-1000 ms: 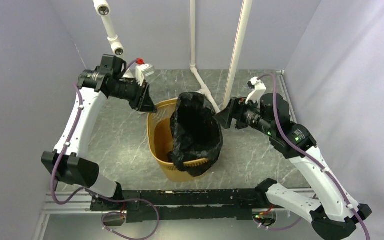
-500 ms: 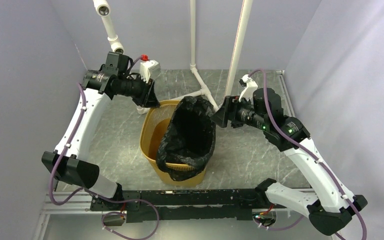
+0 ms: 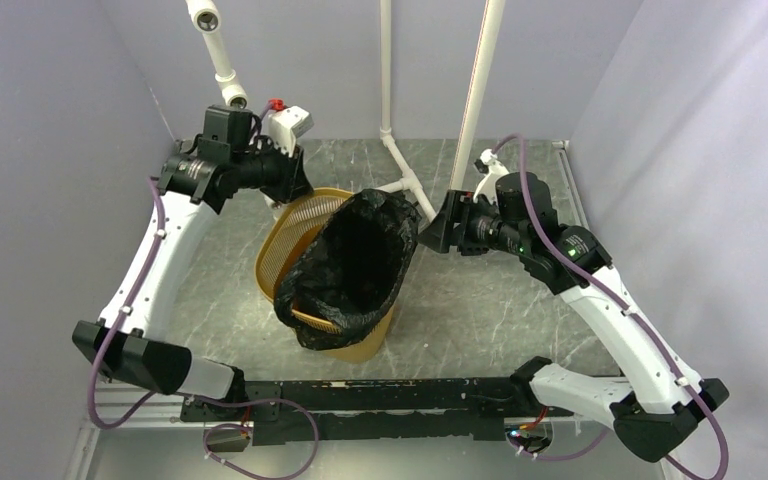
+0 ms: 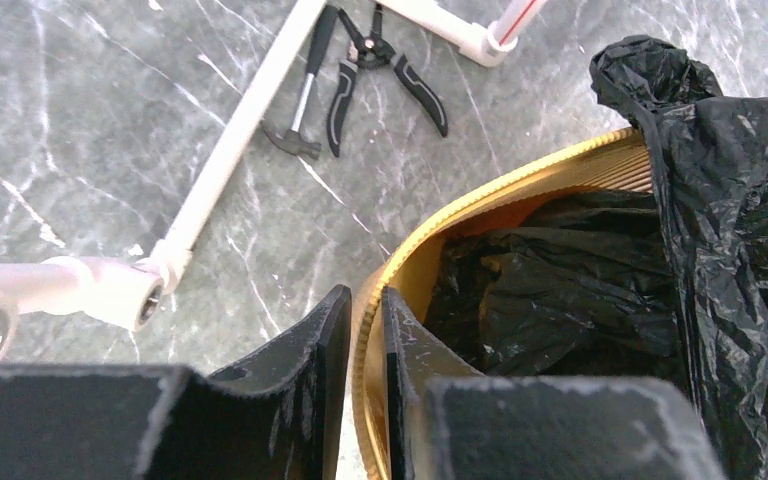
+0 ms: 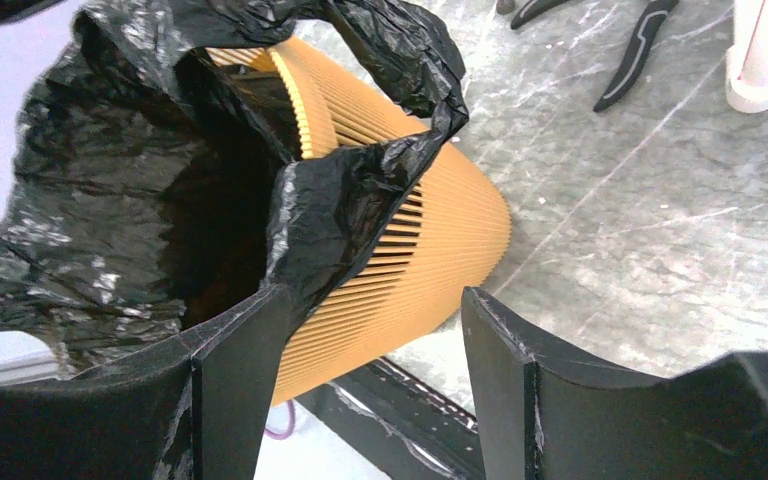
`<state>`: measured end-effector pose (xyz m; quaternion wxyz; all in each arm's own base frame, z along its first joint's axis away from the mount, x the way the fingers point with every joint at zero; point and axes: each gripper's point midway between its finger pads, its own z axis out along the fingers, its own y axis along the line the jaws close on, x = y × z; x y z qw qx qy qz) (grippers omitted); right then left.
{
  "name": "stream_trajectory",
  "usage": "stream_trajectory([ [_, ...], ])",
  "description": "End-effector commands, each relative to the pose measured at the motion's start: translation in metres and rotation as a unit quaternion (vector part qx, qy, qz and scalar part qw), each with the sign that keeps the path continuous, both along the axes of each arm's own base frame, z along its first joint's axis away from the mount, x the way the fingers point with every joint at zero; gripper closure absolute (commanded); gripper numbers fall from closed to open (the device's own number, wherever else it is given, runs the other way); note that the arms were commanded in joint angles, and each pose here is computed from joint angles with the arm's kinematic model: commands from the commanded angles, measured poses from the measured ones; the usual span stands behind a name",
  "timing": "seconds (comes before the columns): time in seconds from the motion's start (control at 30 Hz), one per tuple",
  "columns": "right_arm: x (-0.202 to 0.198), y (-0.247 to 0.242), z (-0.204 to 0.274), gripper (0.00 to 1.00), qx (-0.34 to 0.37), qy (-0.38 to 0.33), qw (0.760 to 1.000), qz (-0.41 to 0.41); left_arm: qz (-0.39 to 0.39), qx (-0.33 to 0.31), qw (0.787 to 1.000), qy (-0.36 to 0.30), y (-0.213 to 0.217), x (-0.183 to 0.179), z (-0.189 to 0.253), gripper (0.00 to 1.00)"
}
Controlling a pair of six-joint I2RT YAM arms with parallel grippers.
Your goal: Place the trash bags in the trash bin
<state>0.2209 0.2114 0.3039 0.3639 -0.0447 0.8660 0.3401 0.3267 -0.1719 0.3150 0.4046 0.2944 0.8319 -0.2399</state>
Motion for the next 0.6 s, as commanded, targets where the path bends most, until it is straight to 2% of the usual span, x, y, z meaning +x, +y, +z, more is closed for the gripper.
stream_trajectory([
  [0.0, -0.006, 0.006, 0.045, 0.32, 0.064, -0.028, 0.998, -0.003, 0.059, -0.022, 0.996, -0.066, 0.008, 0.01, 0.03, 0.78],
  [0.2, -0.016, 0.018, 0.072, 0.33, 0.114, -0.041, 0.992, 0.017, 0.095, -0.048, 0.993, -0.047, 0.008, 0.01, 0.022, 0.78],
  [0.33, -0.011, 0.024, 0.057, 0.36, 0.078, -0.004, 0.997, -0.023, 0.12, -0.048, 0.99, -0.05, 0.015, 0.009, 0.026, 0.76],
  [0.37, -0.01, 0.026, 0.052, 0.37, 0.066, 0.001, 0.997, -0.034, 0.131, -0.045, 0.989, -0.053, 0.018, 0.01, 0.029, 0.72],
  [0.5, -0.011, 0.03, 0.036, 0.41, 0.021, 0.02, 0.997, -0.073, 0.201, -0.029, 0.977, -0.071, 0.043, 0.007, 0.051, 0.35],
  [0.57, -0.011, 0.028, 0.028, 0.41, -0.004, 0.026, 0.995, -0.092, 0.233, -0.028, 0.968, -0.086, 0.057, 0.001, 0.065, 0.24],
])
